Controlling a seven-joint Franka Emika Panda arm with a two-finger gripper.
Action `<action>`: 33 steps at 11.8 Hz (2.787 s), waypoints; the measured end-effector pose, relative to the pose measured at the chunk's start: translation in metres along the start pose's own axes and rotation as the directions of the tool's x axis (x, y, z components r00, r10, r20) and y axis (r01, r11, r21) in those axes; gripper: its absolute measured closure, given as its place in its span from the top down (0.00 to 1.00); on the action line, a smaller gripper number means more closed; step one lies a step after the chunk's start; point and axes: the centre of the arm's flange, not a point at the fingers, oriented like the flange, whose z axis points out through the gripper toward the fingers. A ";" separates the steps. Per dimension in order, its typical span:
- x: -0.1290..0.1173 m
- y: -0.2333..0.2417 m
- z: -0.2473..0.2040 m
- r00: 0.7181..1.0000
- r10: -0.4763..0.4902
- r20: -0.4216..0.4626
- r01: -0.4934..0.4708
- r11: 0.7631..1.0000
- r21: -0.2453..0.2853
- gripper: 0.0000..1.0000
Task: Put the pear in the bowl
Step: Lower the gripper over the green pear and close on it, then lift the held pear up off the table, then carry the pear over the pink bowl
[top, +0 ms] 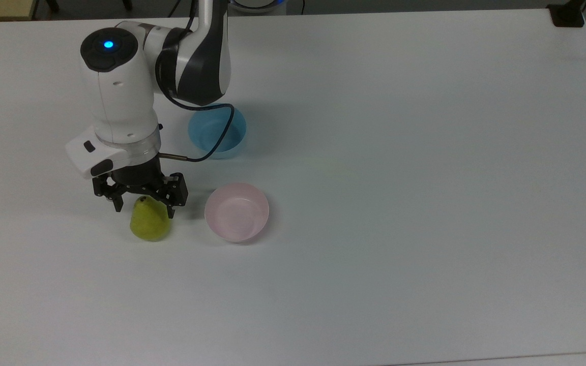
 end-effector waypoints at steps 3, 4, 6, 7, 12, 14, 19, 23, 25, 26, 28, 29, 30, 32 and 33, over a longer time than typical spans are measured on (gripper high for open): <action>-0.003 0.007 0.017 1.000 -0.004 -0.008 0.004 1.000 -0.014 1.00; -0.002 0.007 0.020 1.000 -0.013 -0.019 0.013 1.000 -0.022 1.00; -0.004 0.006 0.029 1.000 -0.023 -0.011 0.023 0.999 -0.028 0.91; -0.005 0.006 0.031 1.000 -0.027 -0.008 0.027 0.999 -0.031 0.83; -0.004 0.007 0.030 1.000 -0.027 -0.011 0.026 0.999 -0.032 0.74; 0.000 0.009 0.023 0.999 -0.025 -0.026 0.024 0.999 -0.035 0.74; 0.015 0.030 -0.064 0.997 0.004 -0.079 -0.007 0.999 -0.046 0.74; 0.006 0.028 -0.132 0.998 0.037 -0.057 -0.039 0.999 -0.034 0.74; -0.001 -0.006 -0.138 0.996 0.068 -0.049 -0.069 0.998 -0.016 0.74; -0.005 -0.028 -0.139 0.997 0.077 -0.032 -0.078 0.997 -0.015 0.74; -0.012 -0.075 -0.135 0.997 0.077 0.002 -0.077 0.997 -0.023 0.74; -0.017 -0.097 -0.130 0.997 0.077 0.013 -0.076 0.997 -0.023 0.74; -0.021 -0.115 -0.124 0.996 0.084 0.025 -0.083 0.996 -0.023 0.74; -0.025 -0.133 -0.107 0.996 0.083 0.041 -0.083 0.996 -0.020 0.74; -0.023 -0.137 -0.095 0.997 0.078 0.025 -0.078 0.997 -0.015 0.74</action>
